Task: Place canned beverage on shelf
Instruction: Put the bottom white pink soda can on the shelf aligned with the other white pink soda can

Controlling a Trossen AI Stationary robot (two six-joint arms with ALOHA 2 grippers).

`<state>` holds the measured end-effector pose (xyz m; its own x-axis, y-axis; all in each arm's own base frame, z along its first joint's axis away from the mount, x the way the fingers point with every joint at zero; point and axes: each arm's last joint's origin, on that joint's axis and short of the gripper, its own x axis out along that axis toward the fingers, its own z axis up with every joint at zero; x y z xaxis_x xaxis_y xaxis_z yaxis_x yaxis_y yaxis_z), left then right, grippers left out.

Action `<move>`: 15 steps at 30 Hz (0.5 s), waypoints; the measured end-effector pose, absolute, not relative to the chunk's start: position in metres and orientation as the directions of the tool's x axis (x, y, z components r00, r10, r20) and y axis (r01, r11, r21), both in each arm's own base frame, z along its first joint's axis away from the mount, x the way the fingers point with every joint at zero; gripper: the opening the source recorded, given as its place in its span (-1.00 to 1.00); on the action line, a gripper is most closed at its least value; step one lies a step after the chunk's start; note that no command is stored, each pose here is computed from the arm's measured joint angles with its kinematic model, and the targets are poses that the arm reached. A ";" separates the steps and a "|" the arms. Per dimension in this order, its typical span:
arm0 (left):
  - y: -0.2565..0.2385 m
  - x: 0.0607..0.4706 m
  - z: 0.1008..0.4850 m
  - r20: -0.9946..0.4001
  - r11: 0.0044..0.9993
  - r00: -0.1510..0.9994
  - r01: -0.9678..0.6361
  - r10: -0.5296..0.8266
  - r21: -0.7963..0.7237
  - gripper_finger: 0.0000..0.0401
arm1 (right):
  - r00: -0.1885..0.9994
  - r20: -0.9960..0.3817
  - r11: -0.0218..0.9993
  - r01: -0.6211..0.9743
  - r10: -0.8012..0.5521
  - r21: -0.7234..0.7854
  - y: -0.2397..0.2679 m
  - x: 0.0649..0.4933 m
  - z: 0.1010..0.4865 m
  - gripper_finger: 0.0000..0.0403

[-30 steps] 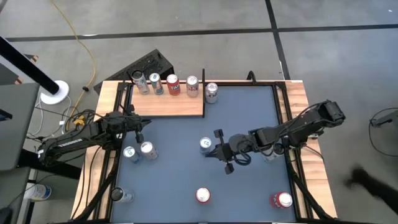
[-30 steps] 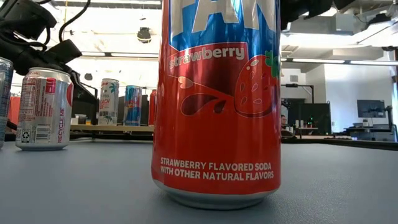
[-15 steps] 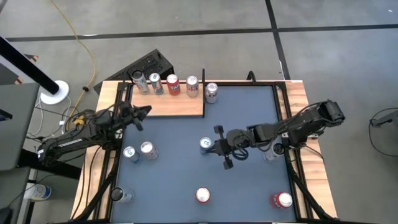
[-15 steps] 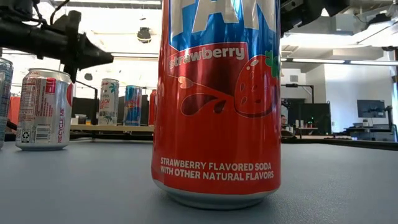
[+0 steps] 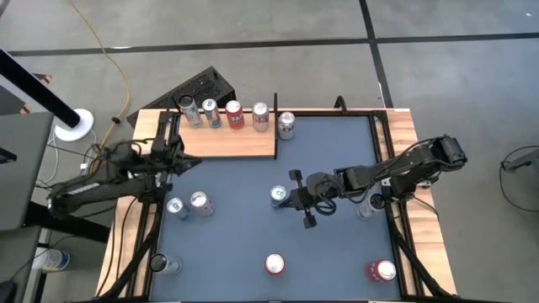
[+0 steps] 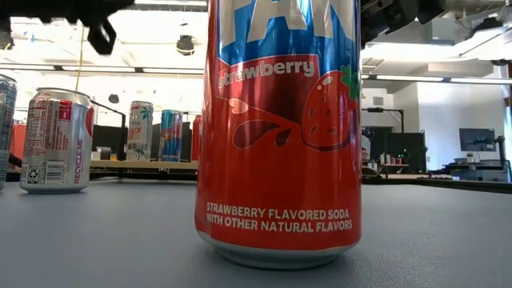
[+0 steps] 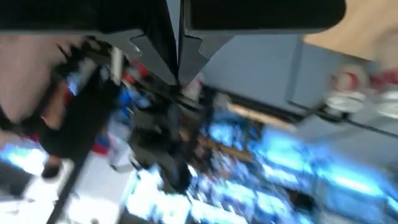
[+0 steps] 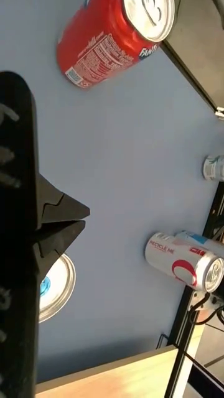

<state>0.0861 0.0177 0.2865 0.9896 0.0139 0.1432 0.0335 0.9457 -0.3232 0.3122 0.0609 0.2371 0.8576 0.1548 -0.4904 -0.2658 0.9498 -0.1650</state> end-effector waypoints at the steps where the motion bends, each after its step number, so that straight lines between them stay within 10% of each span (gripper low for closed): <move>1: 0.016 0.087 0.294 0.107 0.945 0.994 0.041 -0.007 -0.324 -1.00 | 0.858 -0.490 0.950 -0.266 0.155 -0.165 0.061 0.312 0.237 -1.00; 15: -0.025 0.102 0.341 -0.371 0.906 0.877 0.148 -0.305 -0.396 -1.00 | 0.849 -0.502 0.950 -0.272 0.164 -0.150 0.061 0.312 0.236 -1.00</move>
<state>0.1018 -0.0248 0.3412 0.8768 -0.3054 -0.3713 0.1482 0.9064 -0.3955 0.3115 0.0612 0.2360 0.8494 0.1640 -0.5017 -0.2722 0.9505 -0.1501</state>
